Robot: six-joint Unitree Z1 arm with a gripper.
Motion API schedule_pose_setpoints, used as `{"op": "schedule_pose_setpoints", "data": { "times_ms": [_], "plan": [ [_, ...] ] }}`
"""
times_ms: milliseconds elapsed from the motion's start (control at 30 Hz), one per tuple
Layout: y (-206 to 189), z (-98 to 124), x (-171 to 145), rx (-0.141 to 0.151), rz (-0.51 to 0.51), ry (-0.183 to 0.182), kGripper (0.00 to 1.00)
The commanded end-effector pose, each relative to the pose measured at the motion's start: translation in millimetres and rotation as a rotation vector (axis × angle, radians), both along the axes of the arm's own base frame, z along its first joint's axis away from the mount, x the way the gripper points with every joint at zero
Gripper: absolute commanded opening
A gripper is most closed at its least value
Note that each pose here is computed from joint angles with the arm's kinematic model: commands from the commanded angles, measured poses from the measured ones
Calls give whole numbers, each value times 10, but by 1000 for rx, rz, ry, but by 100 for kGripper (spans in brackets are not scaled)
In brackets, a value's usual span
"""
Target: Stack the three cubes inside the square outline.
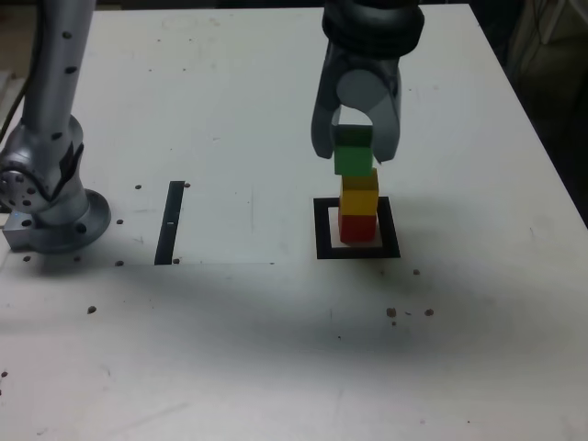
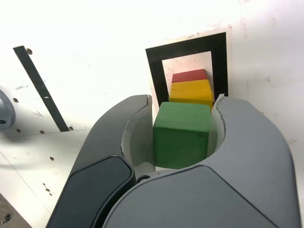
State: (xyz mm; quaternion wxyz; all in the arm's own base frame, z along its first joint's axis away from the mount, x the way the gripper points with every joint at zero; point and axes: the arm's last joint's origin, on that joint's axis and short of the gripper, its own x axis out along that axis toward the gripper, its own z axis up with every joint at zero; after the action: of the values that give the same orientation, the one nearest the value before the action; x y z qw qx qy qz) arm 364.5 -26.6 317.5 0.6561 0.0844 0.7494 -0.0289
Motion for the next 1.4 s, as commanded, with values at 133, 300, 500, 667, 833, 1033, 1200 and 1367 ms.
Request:
{"op": "schedule_pose_setpoints", "data": {
  "times_ms": [133, 300, 500, 667, 833, 1033, 1200, 1367],
  "plan": [
    [-12, -35, 56, -7, 2, 4, 38],
    [-13, -57, 72, -6, 2, 5, 38],
    [-3, -77, 77, -4, 4, 11, 38],
    [4, -102, 121, -11, -9, -16, 62],
    [-2, -138, 148, -29, -26, -34, 90],
    [13, -167, 126, -29, -23, -13, 92],
    [20, -162, 114, -24, -22, -11, 93],
    [34, -157, 88, -18, -20, -7, 95]
  ]
}}
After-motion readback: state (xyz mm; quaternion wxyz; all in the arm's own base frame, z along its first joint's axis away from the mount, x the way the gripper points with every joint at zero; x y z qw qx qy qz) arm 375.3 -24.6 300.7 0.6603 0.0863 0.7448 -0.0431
